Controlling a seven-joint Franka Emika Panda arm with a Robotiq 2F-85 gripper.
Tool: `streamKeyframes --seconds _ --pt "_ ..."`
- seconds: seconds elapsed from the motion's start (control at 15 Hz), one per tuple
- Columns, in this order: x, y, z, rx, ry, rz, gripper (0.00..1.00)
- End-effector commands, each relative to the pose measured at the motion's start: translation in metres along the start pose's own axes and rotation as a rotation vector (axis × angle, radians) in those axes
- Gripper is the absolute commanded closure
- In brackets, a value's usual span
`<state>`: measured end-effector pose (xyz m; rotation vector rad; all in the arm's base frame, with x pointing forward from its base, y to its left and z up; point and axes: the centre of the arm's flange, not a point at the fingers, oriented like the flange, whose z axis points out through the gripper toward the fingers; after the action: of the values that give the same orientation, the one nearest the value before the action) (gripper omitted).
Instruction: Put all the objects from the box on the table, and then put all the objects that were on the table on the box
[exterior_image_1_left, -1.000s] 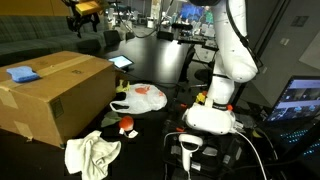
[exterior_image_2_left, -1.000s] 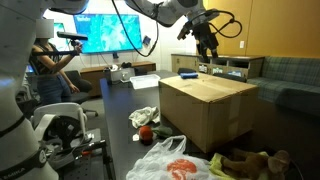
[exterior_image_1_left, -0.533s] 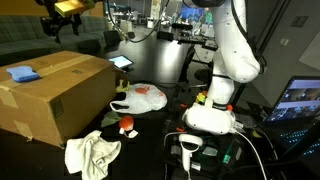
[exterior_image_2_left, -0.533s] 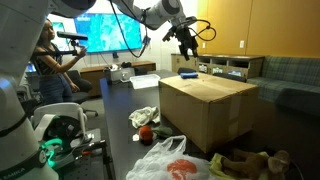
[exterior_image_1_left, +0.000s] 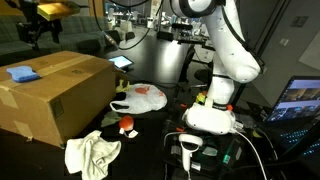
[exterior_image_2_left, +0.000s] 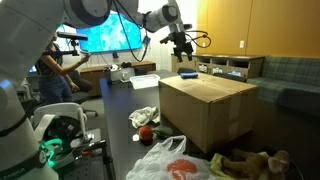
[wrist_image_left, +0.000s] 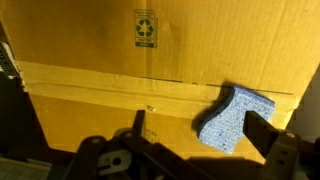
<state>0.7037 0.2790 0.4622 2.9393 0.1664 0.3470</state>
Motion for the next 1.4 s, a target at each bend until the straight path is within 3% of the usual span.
streamKeyframes --seconds 0.0,0.8,1.13,1.33 --pt "0.037 -0.024 0.006 0.085 -0.003 -0.053 0.0" --pt "-0.006 -0.095 0.03 0.22 -0.017 -0.14 0.0" --pt "-0.015 -0.107 0.057 0.258 0.006 0.001 0.0" --pt "-0.026 -0.1 0.07 0.24 0.078 0.124 0.0"
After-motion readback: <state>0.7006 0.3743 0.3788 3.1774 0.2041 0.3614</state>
